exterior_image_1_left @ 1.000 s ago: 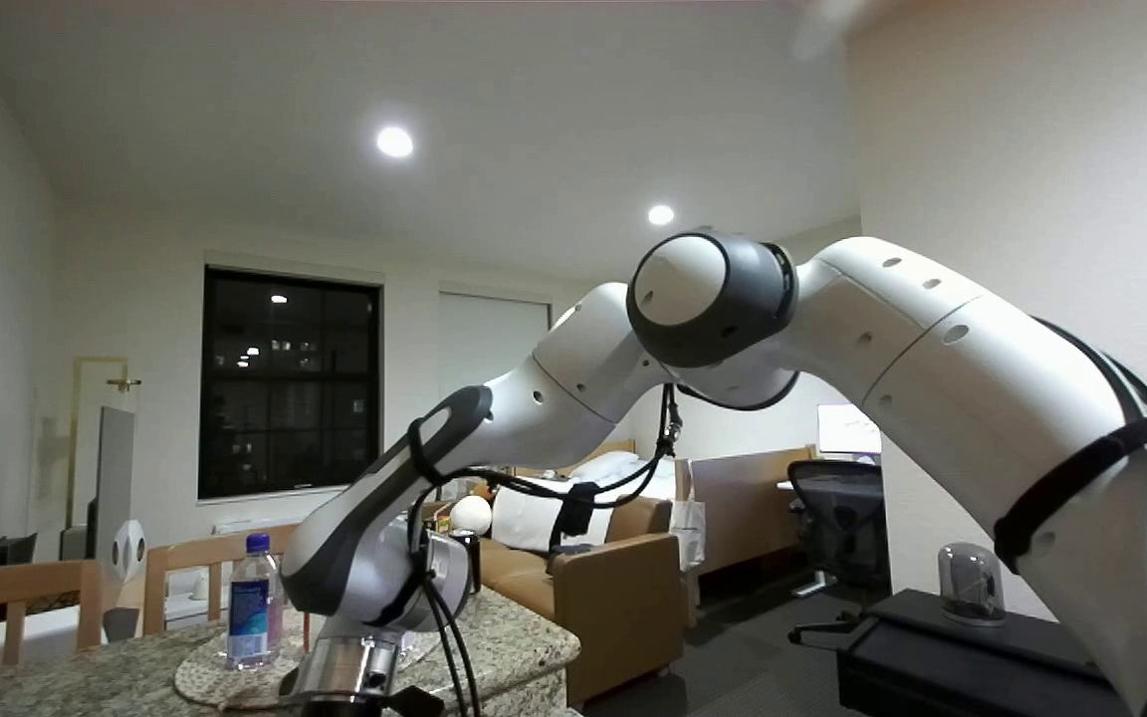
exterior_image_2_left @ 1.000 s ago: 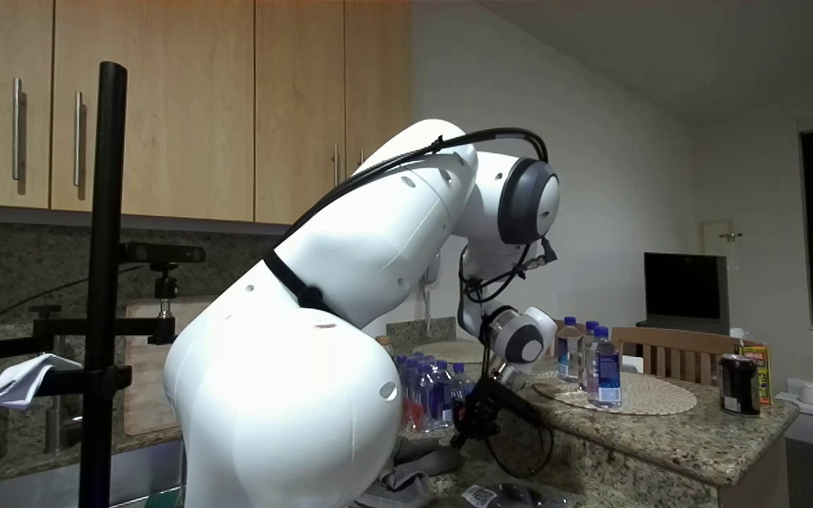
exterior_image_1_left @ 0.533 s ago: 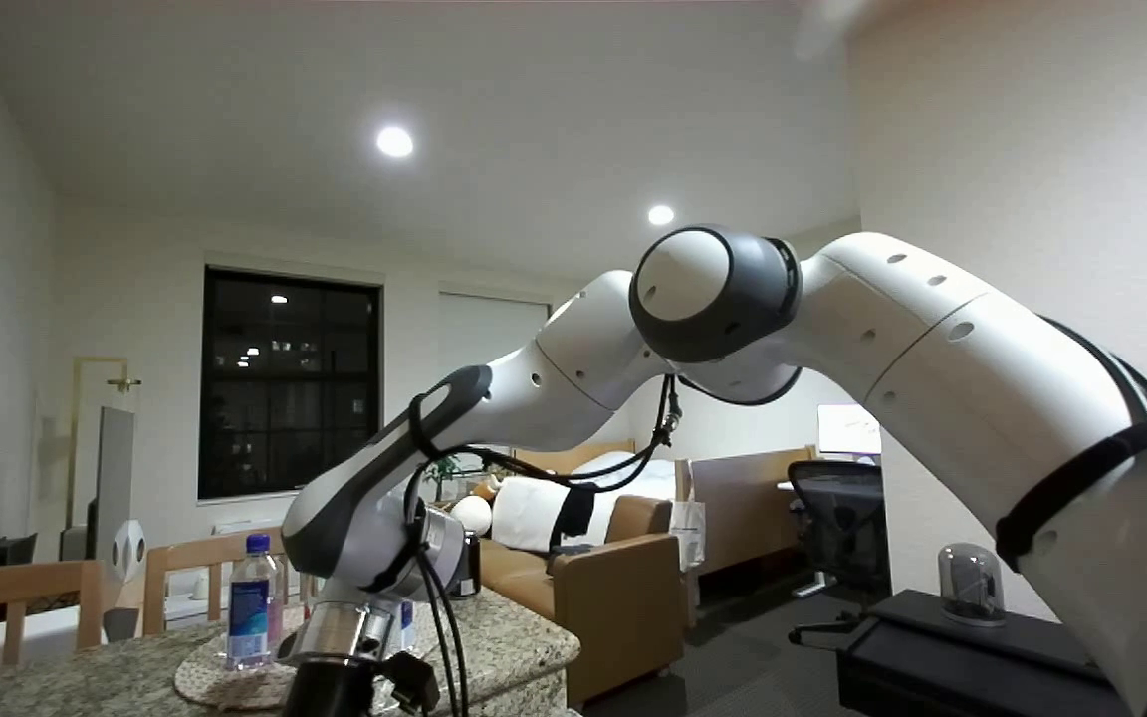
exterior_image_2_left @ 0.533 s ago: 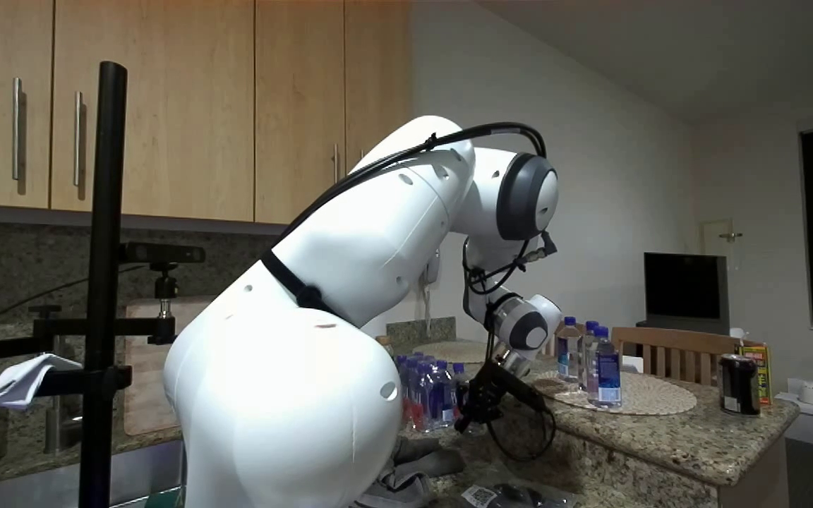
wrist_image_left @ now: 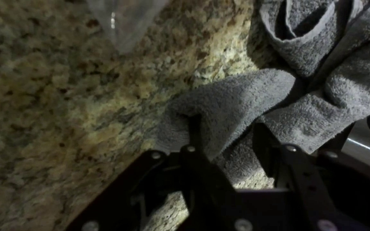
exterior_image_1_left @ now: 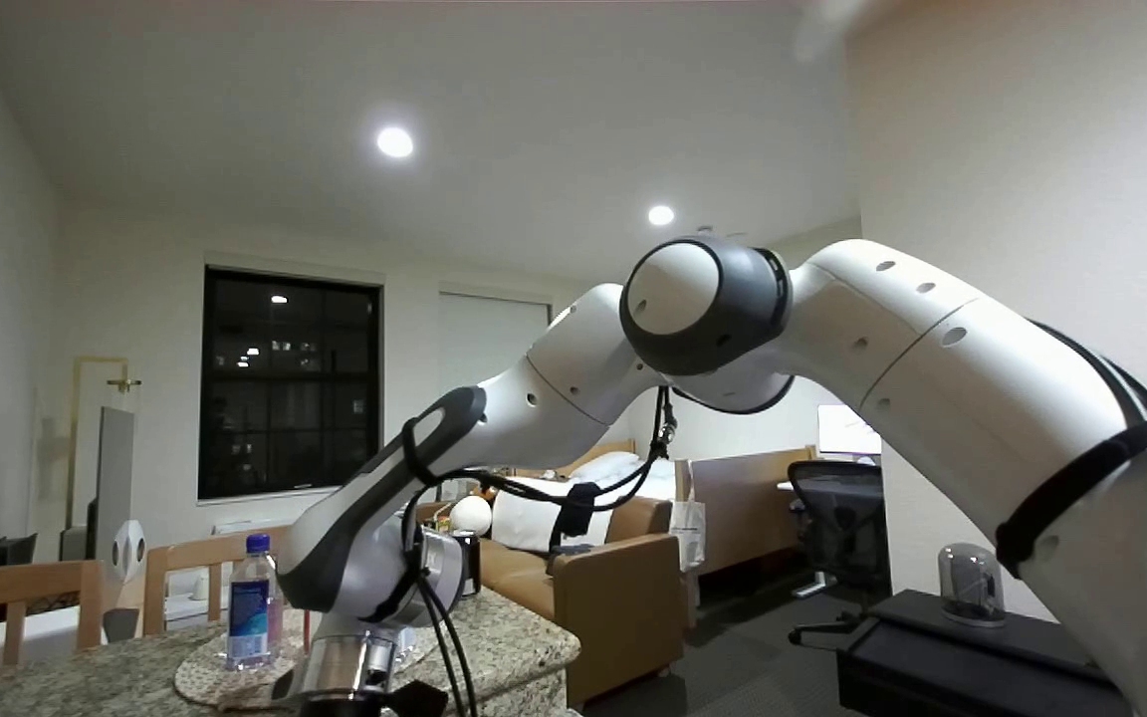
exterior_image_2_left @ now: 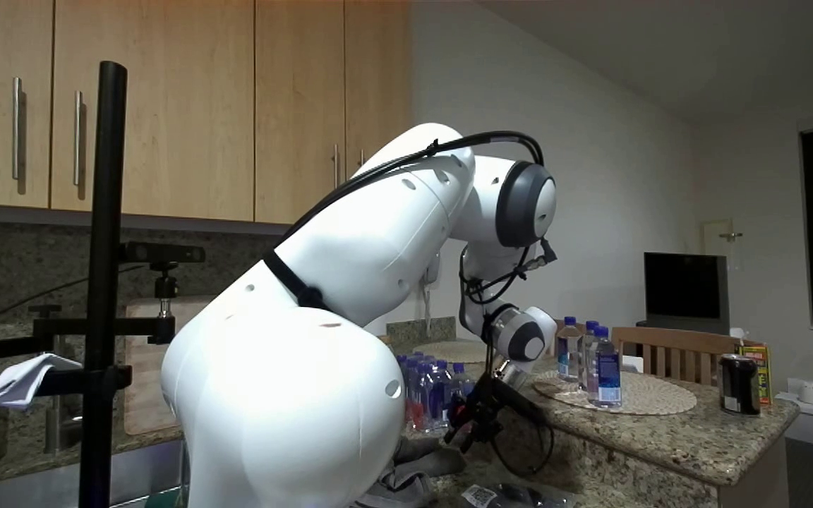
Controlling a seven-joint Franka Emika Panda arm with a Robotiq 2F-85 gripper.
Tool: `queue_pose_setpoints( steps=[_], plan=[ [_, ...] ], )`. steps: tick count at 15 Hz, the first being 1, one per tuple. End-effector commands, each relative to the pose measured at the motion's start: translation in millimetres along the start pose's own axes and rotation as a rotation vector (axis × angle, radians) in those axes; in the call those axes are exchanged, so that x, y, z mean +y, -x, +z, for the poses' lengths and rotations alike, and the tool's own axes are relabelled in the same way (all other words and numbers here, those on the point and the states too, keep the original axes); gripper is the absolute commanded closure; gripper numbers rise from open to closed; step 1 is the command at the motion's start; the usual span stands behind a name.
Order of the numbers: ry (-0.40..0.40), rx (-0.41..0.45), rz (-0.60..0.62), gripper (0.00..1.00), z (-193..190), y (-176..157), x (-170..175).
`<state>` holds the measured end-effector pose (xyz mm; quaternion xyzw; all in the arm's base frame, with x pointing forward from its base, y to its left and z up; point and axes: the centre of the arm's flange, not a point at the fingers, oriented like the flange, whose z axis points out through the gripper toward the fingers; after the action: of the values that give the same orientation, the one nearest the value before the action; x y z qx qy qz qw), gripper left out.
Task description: Move the grey towel to the right.
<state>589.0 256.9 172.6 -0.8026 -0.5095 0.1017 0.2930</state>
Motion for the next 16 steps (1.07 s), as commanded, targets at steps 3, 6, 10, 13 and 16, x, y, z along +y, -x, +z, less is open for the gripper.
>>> queue_pose_setpoints(
  steps=[3,6,10,13,16],
  plan=[
    [0.019,-0.052,-0.167,0.1,15,7,-2],
    [0.076,-0.105,-0.255,0.0,16,5,-17],
    [0.268,-0.036,-0.221,0.0,13,2,-54],
    [0.415,0.063,-0.2,0.0,18,7,-80],
    [0.578,0.091,-0.168,0.0,28,17,-95]
  ],
)
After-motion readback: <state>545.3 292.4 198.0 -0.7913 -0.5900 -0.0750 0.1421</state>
